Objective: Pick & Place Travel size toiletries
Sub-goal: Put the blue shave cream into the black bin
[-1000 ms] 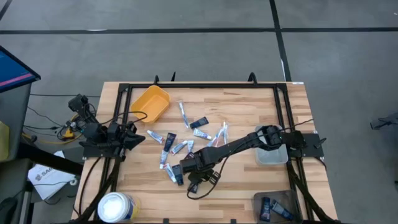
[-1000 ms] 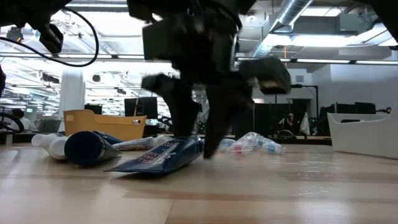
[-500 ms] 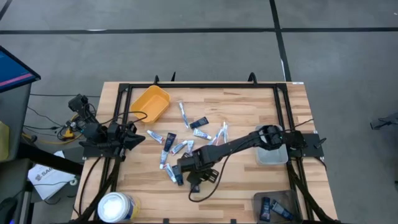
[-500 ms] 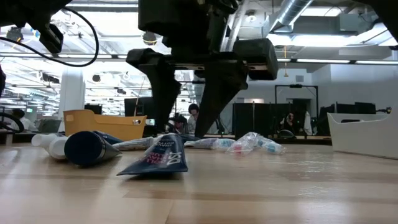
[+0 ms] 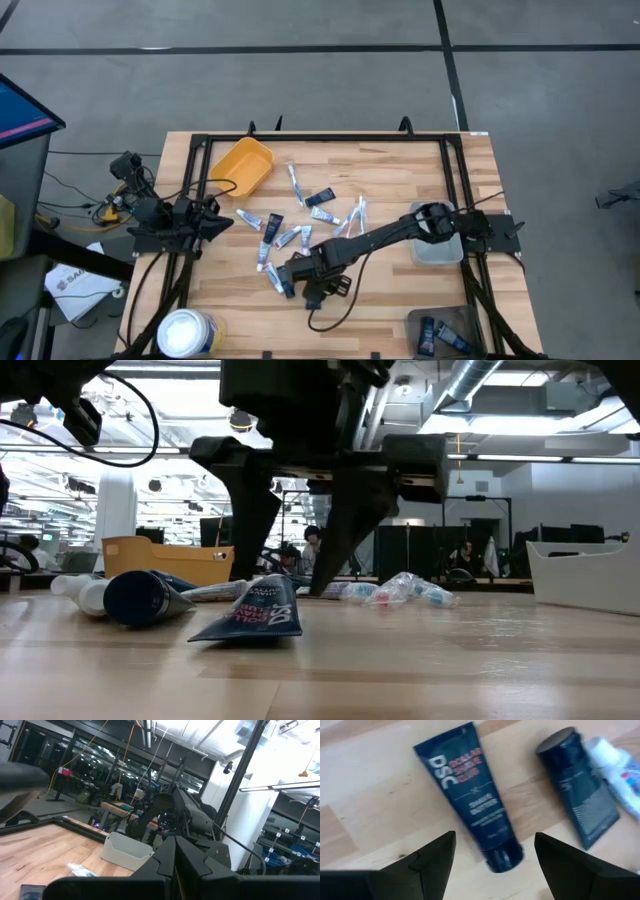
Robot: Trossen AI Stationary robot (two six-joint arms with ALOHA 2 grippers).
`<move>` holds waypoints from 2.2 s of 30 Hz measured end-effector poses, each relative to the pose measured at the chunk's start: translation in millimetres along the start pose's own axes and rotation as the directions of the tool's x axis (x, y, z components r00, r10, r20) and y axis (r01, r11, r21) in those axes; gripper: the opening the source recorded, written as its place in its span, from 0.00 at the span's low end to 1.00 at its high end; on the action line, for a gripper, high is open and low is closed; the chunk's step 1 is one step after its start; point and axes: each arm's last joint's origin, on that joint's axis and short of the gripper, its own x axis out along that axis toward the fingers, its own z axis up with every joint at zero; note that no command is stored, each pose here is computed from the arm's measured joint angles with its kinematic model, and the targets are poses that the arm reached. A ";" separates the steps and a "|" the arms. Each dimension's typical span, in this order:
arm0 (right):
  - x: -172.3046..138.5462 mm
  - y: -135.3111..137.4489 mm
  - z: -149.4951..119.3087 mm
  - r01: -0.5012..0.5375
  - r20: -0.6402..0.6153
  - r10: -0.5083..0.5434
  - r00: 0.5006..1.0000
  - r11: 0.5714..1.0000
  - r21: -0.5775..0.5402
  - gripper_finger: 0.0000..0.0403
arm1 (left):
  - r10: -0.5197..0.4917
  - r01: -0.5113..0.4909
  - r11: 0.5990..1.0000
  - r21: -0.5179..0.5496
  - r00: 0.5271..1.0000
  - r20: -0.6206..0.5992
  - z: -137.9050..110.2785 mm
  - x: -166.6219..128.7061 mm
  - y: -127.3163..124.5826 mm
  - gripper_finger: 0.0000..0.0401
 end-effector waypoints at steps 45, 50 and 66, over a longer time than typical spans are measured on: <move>11.5 10.6 -22.9 -0.103 -0.029 0.122 0.992 0.923 0.371 0.30 | 0.000 0.000 1.000 0.001 1.000 -0.001 -0.1 0.0 0.0 0.00; -21.0 7.3 -35.8 -0.149 -0.008 0.177 0.984 0.851 0.504 0.29 | -0.001 0.001 1.000 0.001 1.000 0.000 0.0 0.0 -0.1 0.00; -157.5 107.2 -31.1 -0.116 0.059 0.126 0.990 0.511 0.852 0.31 | -0.001 0.001 1.000 0.003 1.000 -0.003 -0.5 0.3 -0.3 0.00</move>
